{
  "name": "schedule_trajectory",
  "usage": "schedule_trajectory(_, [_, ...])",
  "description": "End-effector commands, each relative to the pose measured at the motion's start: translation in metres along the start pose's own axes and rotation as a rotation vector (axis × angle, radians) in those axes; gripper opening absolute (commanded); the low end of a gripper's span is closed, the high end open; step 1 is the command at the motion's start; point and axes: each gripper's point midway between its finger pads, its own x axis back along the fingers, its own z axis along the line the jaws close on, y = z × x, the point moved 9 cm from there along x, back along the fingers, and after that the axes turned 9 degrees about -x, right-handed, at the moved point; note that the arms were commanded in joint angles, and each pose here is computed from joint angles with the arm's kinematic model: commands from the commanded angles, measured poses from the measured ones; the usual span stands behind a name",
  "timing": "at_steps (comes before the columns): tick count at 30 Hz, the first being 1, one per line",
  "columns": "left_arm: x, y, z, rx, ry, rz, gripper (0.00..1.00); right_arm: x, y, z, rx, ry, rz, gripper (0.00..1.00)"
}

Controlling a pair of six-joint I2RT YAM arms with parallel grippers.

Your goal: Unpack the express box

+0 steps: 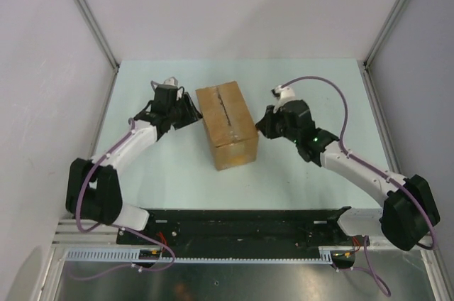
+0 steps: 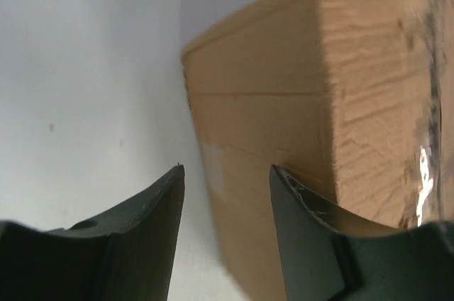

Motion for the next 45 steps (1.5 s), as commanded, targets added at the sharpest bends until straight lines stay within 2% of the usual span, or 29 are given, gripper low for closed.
schedule_trajectory(1, [-0.012,0.045,-0.018,-0.041,-0.147,-0.083,0.58,0.014,-0.026,0.037,0.096,0.097,0.075,0.0])
schedule_trajectory(5, [-0.029,0.058,-0.022,-0.078,-0.181,-0.067,0.59,0.01,-0.038,0.052,0.088,0.126,0.097,0.0])
schedule_trajectory(12, [-0.02,0.073,-0.005,-0.106,-0.121,-0.131,0.62,0.026,-0.013,0.047,0.103,-0.037,-0.054,0.0])
schedule_trajectory(15, [0.002,0.075,0.005,-0.115,-0.105,-0.178,0.71,0.045,0.007,0.052,0.161,-0.031,-0.112,0.0])
schedule_trajectory(16, [0.016,0.077,0.005,-0.117,-0.11,-0.21,0.79,0.05,0.012,0.054,0.176,-0.021,-0.125,0.0])
schedule_trajectory(19, [0.036,0.07,0.003,-0.144,-0.182,-0.218,0.9,0.075,0.028,0.069,0.249,0.106,-0.183,0.0])
schedule_trajectory(21, [0.052,0.064,-0.001,-0.177,-0.241,-0.229,0.93,0.091,0.037,0.083,0.295,0.217,-0.239,0.0])
schedule_trajectory(24, [0.063,0.049,-0.008,-0.191,-0.367,-0.184,0.93,0.098,0.046,0.106,0.36,0.363,-0.258,0.0])
schedule_trajectory(25, [0.065,0.044,-0.009,-0.191,-0.407,-0.164,0.93,0.092,0.04,0.115,0.386,0.436,-0.211,0.0])
schedule_trajectory(30, [0.056,0.018,-0.002,-0.168,-0.435,-0.075,0.9,0.073,0.025,0.15,0.526,0.565,-0.163,0.0])
schedule_trajectory(37, [0.049,0.003,-0.001,-0.131,-0.488,0.007,0.8,0.041,0.01,0.18,0.657,0.632,-0.184,0.0])
schedule_trajectory(45, [0.049,-0.004,0.003,-0.129,-0.477,0.02,0.79,0.024,0.003,0.19,0.755,0.607,-0.234,0.0])
